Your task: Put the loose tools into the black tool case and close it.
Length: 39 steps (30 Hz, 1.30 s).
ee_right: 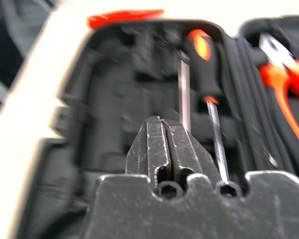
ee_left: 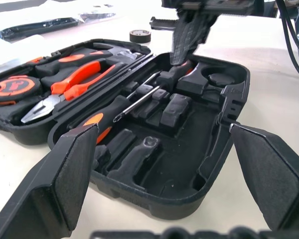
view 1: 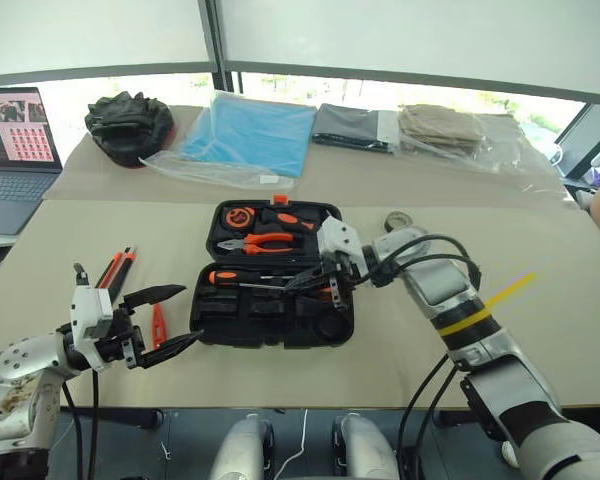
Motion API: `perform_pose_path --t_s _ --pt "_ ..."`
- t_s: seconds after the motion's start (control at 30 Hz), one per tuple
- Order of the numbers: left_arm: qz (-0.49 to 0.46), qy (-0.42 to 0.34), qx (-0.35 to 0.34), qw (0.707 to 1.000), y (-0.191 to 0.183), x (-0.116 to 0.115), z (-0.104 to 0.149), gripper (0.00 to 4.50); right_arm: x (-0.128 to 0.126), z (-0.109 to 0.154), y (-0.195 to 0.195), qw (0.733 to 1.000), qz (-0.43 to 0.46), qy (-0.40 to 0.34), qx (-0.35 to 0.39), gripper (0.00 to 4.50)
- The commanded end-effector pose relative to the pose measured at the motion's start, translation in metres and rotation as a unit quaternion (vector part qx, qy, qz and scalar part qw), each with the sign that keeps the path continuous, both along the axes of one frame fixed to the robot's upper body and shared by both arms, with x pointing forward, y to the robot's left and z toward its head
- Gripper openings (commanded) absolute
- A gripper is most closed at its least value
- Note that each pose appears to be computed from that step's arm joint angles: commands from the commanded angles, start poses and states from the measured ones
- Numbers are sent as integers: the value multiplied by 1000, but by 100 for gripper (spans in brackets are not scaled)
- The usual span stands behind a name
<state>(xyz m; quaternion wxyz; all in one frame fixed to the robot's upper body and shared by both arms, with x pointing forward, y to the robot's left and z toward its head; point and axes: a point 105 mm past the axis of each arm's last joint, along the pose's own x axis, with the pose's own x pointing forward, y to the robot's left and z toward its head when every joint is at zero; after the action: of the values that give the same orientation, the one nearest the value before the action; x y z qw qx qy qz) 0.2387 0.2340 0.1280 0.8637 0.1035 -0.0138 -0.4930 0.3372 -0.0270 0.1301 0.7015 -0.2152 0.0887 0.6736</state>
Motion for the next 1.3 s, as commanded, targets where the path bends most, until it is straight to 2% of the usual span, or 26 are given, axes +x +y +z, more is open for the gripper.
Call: perform_pose_path --t_s 0.03,0.2,0.4,0.63,0.8,0.9,1.0,1.1,1.2,1.3 --pt "-9 -17 23 1000 0 0 6 450 11 -4 0 999 -14 -35 -16 6" --pt "13 -19 51 998 6 4 5 450 15 -16 -1 999 -25 -26 -29 6" --pt "23 -22 52 998 6 6 8 450 8 -29 4 998 -4 -29 -51 6" --pt "40 -20 52 998 7 6 8 450 0 -34 15 985 44 -132 -101 6" --pt "78 -34 63 994 14 10 9 450 0 -15 22 990 25 -137 -29 6" --pt "101 -43 50 993 22 8 17 450 -6 18 18 988 30 -135 70 6" --pt "140 -50 29 988 39 -4 22 450 -15 52 4 981 27 -111 160 6" --pt "199 -41 14 979 63 -21 23 450 -29 66 -16 977 19 -85 197 69" --pt "270 -27 8 962 88 -41 18 450 -38 66 -34 972 -12 -94 215 161" --pt "359 -29 20 933 116 -67 10 450 -49 60 -54 963 -43 -106 245 259"
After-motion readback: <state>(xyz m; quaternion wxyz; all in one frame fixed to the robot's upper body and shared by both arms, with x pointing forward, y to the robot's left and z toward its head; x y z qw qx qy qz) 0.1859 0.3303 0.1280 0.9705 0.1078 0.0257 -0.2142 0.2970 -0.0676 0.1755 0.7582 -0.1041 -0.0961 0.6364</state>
